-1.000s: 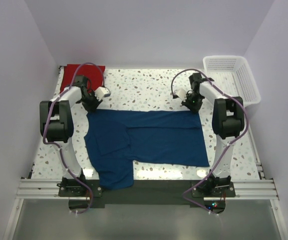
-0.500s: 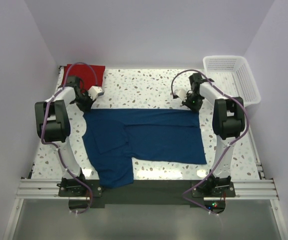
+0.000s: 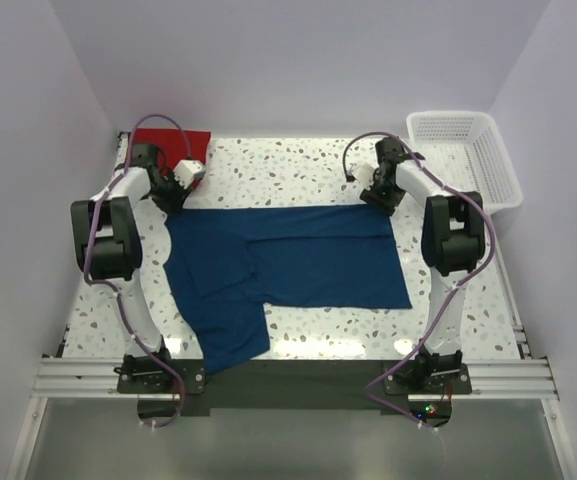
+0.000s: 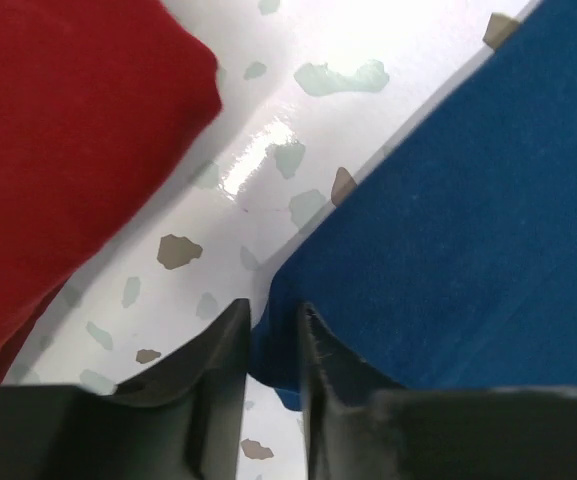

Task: Fold and stack the t-shirts
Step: Fold the tshirt

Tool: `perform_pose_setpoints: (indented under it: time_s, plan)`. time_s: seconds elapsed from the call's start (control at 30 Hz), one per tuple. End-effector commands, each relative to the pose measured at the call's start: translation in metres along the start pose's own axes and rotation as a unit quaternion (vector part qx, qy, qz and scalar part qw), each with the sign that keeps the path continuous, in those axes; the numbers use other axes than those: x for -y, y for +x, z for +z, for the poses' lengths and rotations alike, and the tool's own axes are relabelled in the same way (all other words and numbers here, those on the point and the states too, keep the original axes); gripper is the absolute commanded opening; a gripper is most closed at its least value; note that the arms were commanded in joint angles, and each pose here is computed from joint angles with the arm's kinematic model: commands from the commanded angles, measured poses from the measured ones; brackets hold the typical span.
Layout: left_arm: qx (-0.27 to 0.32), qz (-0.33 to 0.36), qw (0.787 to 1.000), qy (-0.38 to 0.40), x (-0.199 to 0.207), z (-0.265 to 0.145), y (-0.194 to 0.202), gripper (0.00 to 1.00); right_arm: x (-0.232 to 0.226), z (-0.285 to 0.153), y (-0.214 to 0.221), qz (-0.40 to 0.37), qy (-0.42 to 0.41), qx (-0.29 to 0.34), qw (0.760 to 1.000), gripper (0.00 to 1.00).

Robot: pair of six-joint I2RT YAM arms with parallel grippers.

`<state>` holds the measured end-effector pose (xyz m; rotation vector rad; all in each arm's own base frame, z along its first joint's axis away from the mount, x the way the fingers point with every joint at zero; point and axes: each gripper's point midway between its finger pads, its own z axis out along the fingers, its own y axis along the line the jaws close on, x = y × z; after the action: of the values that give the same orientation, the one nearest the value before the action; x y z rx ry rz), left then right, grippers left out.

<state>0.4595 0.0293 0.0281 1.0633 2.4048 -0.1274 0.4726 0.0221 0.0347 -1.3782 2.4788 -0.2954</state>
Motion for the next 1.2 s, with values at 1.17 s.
perform_pose_setpoints:
  time_s: [1.17]
  plan:
    - [-0.071,0.274,0.942,0.179,0.292,-0.115,0.100,0.55,-0.219,-0.090,0.139,-0.119,-0.160,-0.021,0.980,0.46]
